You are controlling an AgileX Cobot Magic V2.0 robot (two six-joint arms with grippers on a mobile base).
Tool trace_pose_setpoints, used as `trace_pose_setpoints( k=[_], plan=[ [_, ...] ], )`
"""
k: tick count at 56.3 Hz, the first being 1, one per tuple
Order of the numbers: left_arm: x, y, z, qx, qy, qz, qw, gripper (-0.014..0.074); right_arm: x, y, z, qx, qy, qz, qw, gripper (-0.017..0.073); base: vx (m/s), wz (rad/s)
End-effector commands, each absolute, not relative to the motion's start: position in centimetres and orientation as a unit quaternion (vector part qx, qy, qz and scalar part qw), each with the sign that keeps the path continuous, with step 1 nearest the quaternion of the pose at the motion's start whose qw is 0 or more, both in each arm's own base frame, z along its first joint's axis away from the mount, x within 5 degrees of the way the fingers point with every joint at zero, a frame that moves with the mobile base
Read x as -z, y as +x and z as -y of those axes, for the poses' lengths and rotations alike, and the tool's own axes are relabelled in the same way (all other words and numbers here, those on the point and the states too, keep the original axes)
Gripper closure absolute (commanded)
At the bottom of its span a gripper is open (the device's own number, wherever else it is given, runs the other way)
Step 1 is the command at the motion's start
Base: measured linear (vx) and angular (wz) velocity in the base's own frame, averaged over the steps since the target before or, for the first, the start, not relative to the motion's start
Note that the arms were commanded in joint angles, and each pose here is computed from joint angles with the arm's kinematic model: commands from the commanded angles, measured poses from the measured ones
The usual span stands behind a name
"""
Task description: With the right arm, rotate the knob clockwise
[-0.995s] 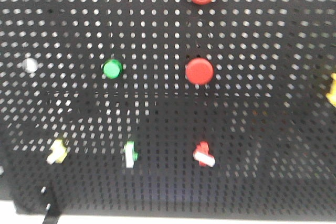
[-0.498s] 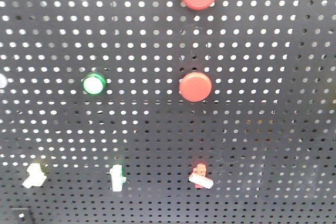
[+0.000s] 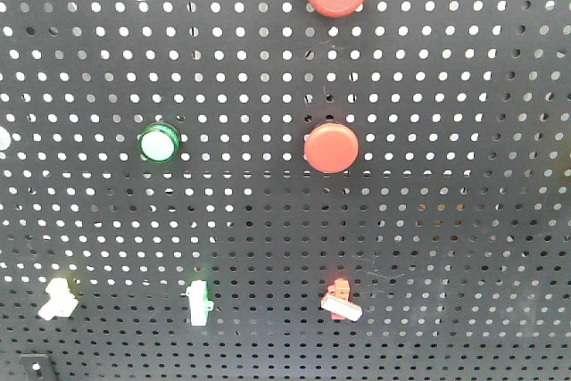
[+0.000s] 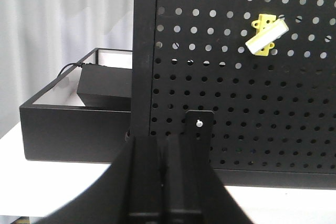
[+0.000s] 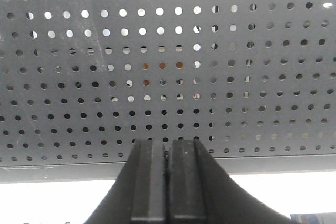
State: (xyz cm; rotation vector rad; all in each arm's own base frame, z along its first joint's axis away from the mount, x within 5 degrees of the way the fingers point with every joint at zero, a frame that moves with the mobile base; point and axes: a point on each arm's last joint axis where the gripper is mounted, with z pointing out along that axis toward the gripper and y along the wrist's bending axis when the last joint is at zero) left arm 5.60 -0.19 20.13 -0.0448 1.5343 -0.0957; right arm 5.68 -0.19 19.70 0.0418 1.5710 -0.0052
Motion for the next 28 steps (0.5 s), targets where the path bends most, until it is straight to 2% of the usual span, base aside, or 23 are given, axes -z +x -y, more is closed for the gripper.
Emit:
trace_pose_setpoints(
  k=[1,7,14,20,28],
  plan=[
    [-20.4,5.6,0.1,0.047,-0.030,-0.668,0.742,0.0600,-20.8,5.5,0.1,0.008,0.009,-0.656,0.755,0.0568,0.00,0.00],
    [-20.4,5.6,0.1,0.047,-0.030,-0.668,0.742,0.0600,-23.3,5.0,0.0,0.003,0.005,-0.591,0.807,0.0568,0.00,0.00],
    [-20.4,5.6,0.1,0.047,-0.030,-0.668,0.742,0.0600,-28.1,4.0,0.0,0.012,0.003,-0.564,0.825,0.0568,0.00,0.00],
    [-20.4,5.6,0.1,0.047,-0.030,-0.668,0.742,0.0600,-34.7,3.3,0.1,0.054,-0.020,-0.551,0.832,0.0568,0.00,0.00],
    [-20.4,5.6,0.1,0.047,-0.030,-0.668,0.742,0.0600,-44.1,5.2,0.3,0.086,-0.034,-0.547,0.832,0.0568,0.00,0.00]
  ],
)
